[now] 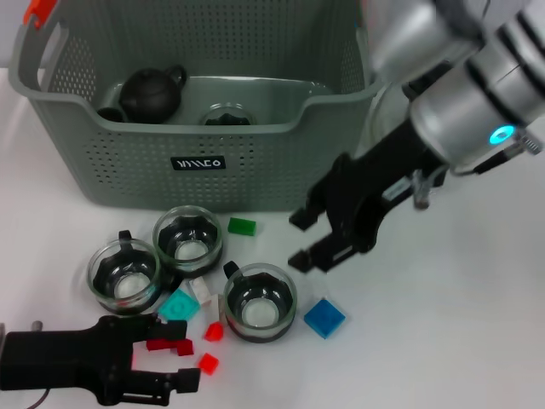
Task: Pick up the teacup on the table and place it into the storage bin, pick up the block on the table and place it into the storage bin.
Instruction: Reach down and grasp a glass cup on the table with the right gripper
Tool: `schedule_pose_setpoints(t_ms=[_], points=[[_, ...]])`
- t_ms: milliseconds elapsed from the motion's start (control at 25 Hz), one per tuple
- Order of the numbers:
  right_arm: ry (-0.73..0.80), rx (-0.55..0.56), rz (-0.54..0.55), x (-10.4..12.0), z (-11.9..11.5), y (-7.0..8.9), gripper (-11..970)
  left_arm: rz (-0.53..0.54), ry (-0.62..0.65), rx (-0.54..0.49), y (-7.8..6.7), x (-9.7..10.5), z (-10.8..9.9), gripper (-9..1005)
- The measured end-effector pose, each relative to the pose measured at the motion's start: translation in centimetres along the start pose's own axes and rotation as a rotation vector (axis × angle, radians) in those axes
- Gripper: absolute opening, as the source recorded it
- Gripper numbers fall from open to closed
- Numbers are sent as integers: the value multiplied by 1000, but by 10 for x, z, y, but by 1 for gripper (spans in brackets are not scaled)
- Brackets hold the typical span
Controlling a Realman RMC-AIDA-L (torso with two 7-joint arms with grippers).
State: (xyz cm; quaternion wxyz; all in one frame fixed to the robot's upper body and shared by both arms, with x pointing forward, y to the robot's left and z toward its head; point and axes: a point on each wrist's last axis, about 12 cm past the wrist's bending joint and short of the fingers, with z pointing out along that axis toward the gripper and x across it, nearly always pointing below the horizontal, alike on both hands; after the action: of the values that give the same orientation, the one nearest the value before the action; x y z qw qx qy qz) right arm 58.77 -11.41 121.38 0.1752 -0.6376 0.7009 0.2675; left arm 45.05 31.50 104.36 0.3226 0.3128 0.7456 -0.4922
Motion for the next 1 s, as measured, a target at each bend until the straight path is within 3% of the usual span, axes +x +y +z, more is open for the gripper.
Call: schedule_pose_setpoints(t_ms=[440,1000], points=[[159,-54,-93,-18,51,7,583,-25,52,-18,-1,10,-12,905],[295,-32,-285,-30,80,20,583,-55,37,-31,0,10,-10,908]])
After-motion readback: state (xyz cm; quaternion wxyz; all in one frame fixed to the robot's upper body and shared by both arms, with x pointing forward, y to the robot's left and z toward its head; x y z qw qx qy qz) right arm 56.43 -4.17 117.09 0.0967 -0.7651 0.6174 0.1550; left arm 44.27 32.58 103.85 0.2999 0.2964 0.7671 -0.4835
